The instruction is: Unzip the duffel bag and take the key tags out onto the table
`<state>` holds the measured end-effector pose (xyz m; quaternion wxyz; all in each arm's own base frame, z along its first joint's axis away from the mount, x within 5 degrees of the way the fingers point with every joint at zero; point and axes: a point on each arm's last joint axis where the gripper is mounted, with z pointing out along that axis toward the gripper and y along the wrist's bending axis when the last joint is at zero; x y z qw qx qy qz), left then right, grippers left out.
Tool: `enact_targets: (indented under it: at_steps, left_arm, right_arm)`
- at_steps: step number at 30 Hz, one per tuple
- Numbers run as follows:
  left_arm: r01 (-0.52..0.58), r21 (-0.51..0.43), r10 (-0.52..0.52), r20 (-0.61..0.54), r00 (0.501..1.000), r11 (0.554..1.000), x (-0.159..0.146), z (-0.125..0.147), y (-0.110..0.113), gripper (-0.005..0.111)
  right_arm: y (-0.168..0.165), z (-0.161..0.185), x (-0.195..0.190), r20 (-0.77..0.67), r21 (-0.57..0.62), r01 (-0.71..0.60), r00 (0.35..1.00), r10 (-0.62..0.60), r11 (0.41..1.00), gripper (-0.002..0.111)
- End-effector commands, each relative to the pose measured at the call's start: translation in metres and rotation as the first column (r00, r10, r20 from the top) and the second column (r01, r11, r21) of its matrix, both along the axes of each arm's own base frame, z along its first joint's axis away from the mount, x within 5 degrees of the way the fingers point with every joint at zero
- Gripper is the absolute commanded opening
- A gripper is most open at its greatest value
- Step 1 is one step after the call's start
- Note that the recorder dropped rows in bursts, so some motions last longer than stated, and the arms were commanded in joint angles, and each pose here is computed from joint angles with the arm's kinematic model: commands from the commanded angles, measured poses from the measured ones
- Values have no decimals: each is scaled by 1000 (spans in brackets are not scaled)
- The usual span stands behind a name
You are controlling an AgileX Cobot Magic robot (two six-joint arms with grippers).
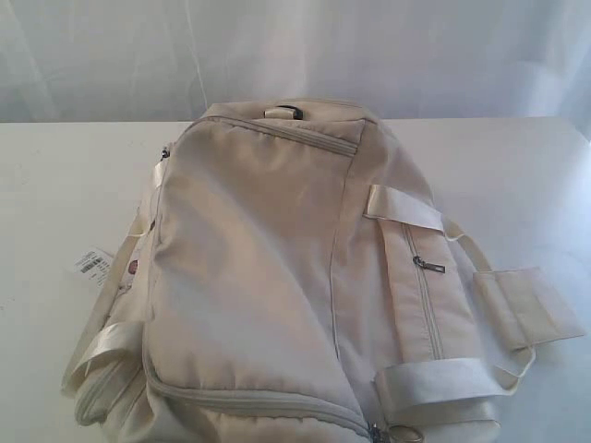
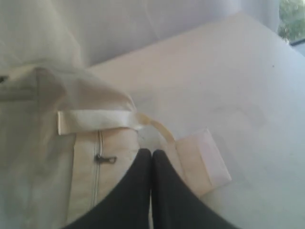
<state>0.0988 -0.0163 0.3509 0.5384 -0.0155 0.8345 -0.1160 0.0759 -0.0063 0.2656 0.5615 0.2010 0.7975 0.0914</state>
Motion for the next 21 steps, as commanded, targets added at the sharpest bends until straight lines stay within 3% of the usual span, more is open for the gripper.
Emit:
enact_targets:
  at_steps: [1,5,8,13,19,21]
  left_arm:
    - [418,59,-402,-179,898,907,17,4,-28,0]
    - [613,-9,-585,-311,749,790,30,-2,-40,0]
    - [660,-49,-628,-366,687,750,37,-8,-42,0]
    - [687,-26,-647,-365,670,726,39,-9,-43,0]
    - [660,1,-624,-328,710,751,43,-7,-42,0]
    - [653,11,-616,-321,719,757,44,-7,-41,0]
  right_arm:
    - [7,9,18,-156,-38,-143,978,135,989,0]
    - [20,25,28,-232,-102,-383,907,352,918,0]
    - [25,37,30,-265,-94,-464,865,427,881,0]
    - [29,65,32,-289,-104,-530,826,484,842,0]
    - [34,92,38,-441,-17,-671,671,597,741,0]
    - [37,96,45,-426,9,-689,653,626,725,0]
